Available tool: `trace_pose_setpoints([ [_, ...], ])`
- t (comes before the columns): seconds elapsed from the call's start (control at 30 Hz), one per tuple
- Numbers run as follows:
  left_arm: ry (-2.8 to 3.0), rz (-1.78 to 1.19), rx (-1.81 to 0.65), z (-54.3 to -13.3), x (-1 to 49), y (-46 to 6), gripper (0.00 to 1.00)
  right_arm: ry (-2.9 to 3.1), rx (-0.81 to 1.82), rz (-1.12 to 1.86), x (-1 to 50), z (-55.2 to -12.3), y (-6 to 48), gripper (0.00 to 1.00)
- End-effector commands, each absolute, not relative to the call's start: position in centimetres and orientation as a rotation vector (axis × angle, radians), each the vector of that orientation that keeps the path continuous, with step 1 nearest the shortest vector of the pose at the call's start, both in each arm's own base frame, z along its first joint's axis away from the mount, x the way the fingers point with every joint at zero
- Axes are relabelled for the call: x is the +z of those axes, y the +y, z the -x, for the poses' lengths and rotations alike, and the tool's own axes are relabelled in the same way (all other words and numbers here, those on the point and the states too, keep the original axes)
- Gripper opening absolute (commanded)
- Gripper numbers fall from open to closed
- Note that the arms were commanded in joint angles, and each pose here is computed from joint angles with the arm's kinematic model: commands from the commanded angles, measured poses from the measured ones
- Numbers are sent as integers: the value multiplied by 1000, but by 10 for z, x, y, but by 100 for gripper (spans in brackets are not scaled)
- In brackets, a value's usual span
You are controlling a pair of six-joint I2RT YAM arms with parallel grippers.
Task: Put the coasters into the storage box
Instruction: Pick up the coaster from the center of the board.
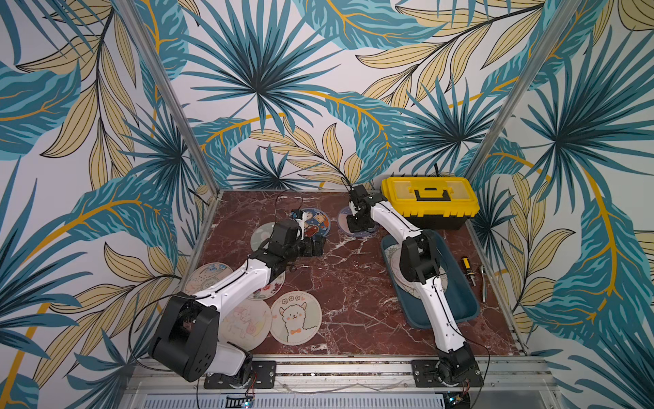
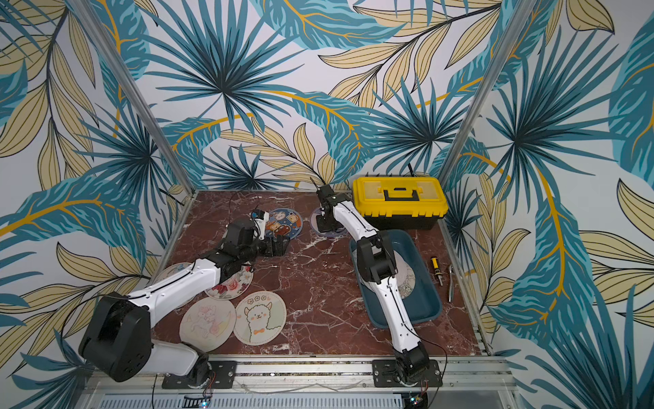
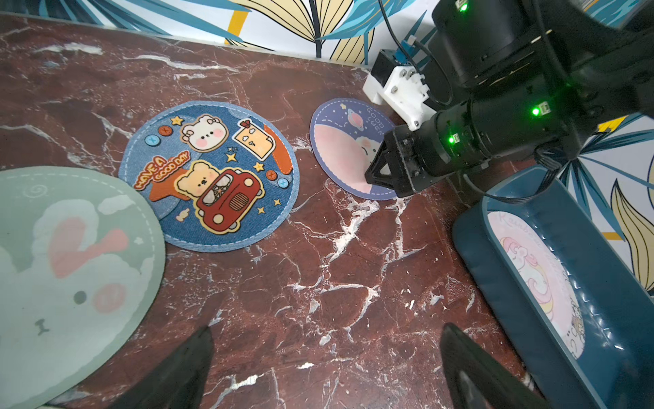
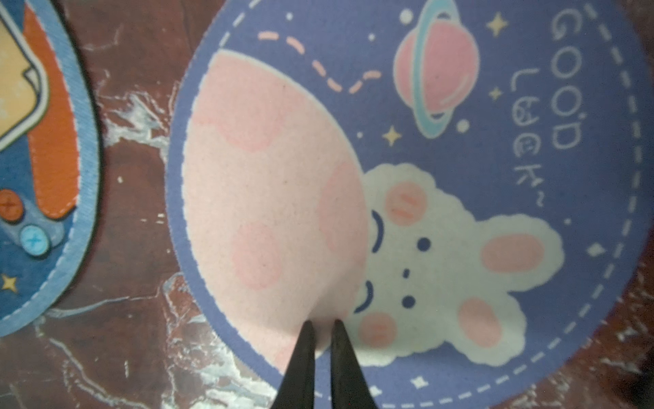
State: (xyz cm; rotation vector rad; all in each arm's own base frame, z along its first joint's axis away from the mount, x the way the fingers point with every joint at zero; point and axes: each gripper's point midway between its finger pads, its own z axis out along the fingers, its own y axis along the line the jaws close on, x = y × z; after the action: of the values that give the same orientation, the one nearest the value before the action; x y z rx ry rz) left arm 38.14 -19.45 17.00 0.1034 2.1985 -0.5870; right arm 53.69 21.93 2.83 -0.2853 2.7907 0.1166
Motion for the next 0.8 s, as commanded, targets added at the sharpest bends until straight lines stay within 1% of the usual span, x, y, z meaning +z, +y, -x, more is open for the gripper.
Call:
trace_pose_setpoints([
  [0.0, 2187, -85, -586, -378, 171, -189, 100, 2927, 93, 312, -19, -511, 217, 5],
  [0.03, 2185, -86, -587, -378, 171, -189, 100, 2923, 98, 315, -17, -512, 218, 9],
  [0.07, 2187, -86, -587, -378, 171, -189, 100, 2921, 102, 315, -16, -512, 218, 20],
  [0.13, 2186, -87, -588, -378, 171, -189, 100, 2910, 112, 330, -11, -512, 219, 33],
  [0.17, 2186, -86, -586, -378, 171, -189, 100, 2903, 110, 342, -9, -511, 220, 43],
  [0.2, 2185, -87, -589, -378, 172, -190, 100, 2898, 106, 347, -8, -511, 219, 48],
  [0.27, 2186, -87, -586, -379, 171, -189, 100, 2884, 95, 382, -4, -510, 218, 62],
  [0.33, 2189, -84, -588, -379, 170, -190, 100, 2876, 64, 411, -2, -510, 215, 69],
  [0.43, 2195, -85, -589, -379, 168, -190, 100, 2877, 19, 449, -3, -509, 212, 73],
  [0.77, 2200, -84, -585, -379, 166, -190, 100, 2925, -151, 465, -20, -504, 195, 73],
])
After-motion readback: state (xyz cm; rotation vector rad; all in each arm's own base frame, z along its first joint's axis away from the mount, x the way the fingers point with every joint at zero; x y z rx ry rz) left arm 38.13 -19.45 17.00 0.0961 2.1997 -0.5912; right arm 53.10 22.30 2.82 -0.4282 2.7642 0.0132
